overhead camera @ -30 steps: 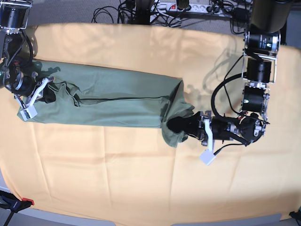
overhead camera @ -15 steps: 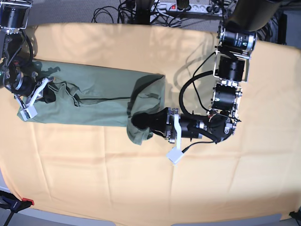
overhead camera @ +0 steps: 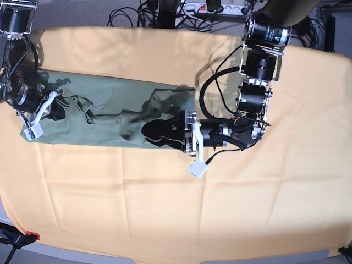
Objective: Fold the T-shirt properly
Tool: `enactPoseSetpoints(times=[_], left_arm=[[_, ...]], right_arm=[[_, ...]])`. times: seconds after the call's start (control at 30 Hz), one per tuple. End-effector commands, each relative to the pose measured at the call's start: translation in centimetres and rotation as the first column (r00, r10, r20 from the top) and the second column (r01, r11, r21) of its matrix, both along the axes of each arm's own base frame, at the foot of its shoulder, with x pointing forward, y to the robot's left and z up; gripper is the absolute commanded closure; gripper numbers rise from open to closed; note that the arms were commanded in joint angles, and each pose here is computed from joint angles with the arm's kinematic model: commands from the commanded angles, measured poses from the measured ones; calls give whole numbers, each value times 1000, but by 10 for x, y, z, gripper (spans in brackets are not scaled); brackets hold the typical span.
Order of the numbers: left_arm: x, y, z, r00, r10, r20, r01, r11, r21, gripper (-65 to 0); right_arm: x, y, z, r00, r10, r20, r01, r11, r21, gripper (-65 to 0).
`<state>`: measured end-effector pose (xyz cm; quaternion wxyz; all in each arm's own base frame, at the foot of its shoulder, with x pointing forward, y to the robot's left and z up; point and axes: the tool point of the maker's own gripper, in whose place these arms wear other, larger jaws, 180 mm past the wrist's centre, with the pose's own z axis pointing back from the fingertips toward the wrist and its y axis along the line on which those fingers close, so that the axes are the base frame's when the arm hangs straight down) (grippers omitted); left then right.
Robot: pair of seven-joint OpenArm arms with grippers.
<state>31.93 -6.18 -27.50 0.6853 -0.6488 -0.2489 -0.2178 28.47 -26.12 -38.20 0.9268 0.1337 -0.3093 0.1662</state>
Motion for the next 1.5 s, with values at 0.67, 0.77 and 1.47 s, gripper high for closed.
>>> enactPoseSetpoints(times=[0.67, 0.77, 1.47], left_arm=[[68, 113, 49, 940, 301, 163, -298, 954, -43, 0], [72, 141, 50, 928, 317, 197, -327, 945, 21, 0], [71, 320, 89, 853, 400, 337, -515, 749, 416, 0]], right_arm=[[50, -18, 75, 980, -51, 193, 34, 995, 94, -302], [60, -36, 101, 960, -112, 256, 83, 989, 123, -408], [-26, -123, 56, 848, -530, 18, 488, 793, 364, -408]])
